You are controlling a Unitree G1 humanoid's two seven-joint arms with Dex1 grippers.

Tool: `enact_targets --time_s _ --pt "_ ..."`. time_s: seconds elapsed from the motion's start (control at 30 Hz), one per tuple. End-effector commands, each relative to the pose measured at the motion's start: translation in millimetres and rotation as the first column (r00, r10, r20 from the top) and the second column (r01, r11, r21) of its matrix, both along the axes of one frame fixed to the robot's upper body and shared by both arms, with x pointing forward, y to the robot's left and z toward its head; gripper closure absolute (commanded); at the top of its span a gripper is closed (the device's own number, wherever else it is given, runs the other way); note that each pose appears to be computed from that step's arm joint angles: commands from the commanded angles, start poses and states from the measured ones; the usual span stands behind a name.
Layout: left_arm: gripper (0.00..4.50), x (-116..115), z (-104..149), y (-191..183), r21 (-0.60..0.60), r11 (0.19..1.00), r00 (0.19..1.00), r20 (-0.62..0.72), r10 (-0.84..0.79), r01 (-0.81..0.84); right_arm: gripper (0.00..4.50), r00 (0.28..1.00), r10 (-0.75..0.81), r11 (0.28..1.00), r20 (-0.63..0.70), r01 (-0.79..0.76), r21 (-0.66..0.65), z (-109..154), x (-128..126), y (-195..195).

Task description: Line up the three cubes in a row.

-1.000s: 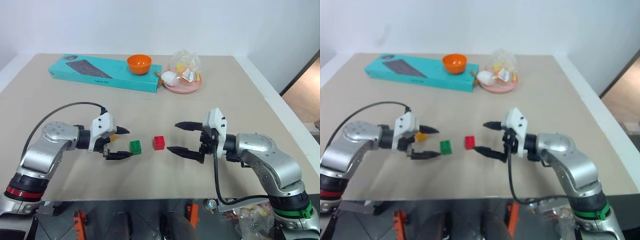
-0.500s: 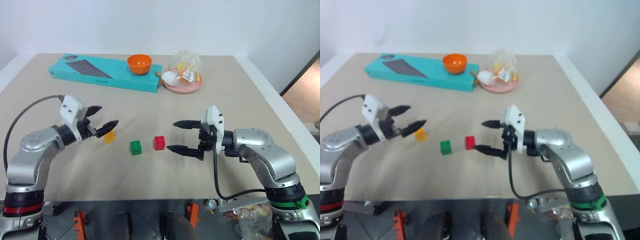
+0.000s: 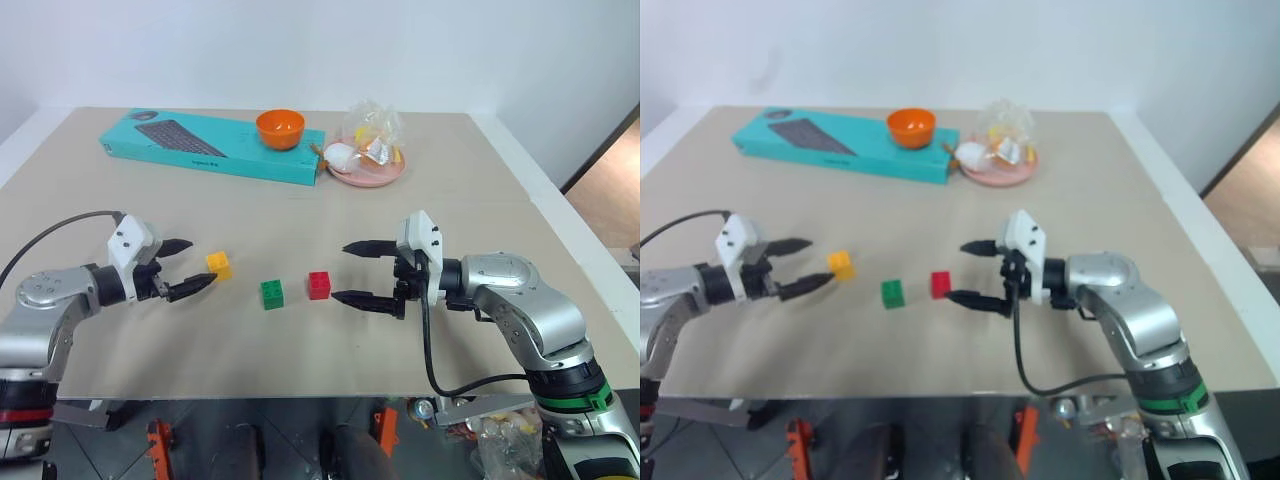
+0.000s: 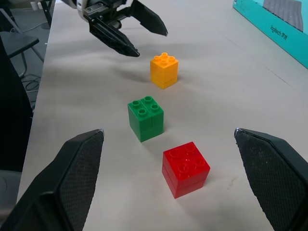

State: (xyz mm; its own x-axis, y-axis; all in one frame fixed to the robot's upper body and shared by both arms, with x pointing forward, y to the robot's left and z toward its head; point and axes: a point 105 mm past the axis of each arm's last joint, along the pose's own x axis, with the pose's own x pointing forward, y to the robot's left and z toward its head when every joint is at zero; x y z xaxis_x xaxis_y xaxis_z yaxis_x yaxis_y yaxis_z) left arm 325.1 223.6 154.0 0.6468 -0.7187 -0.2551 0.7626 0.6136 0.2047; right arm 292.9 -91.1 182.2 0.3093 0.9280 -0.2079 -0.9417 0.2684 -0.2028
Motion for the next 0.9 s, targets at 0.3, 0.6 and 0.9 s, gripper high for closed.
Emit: enact_targets --time_s 0.3,0.6,0.9 --pt "0.03 24.4 -13.3 -6.4 0.084 0.99 0.992 -0.058 -0.109 0.114 0.0 0.998 -0.031 1.0 0.054 0.03 0.008 10.3 -2.2 -4.6" --pt "1.55 37.3 -26.7 -9.2 0.14 0.979 0.987 -0.082 -0.137 0.148 0.0 0.998 -0.018 0.999 0.059 0.015 0.044 16.6 -6.5 -0.7" --pt "3.17 33.2 -23.2 -12.2 0.177 0.962 0.978 -0.052 -0.204 0.21 0.0 0.996 -0.013 0.999 0.091 0.01 0.043 18.0 -5.9 0.2"
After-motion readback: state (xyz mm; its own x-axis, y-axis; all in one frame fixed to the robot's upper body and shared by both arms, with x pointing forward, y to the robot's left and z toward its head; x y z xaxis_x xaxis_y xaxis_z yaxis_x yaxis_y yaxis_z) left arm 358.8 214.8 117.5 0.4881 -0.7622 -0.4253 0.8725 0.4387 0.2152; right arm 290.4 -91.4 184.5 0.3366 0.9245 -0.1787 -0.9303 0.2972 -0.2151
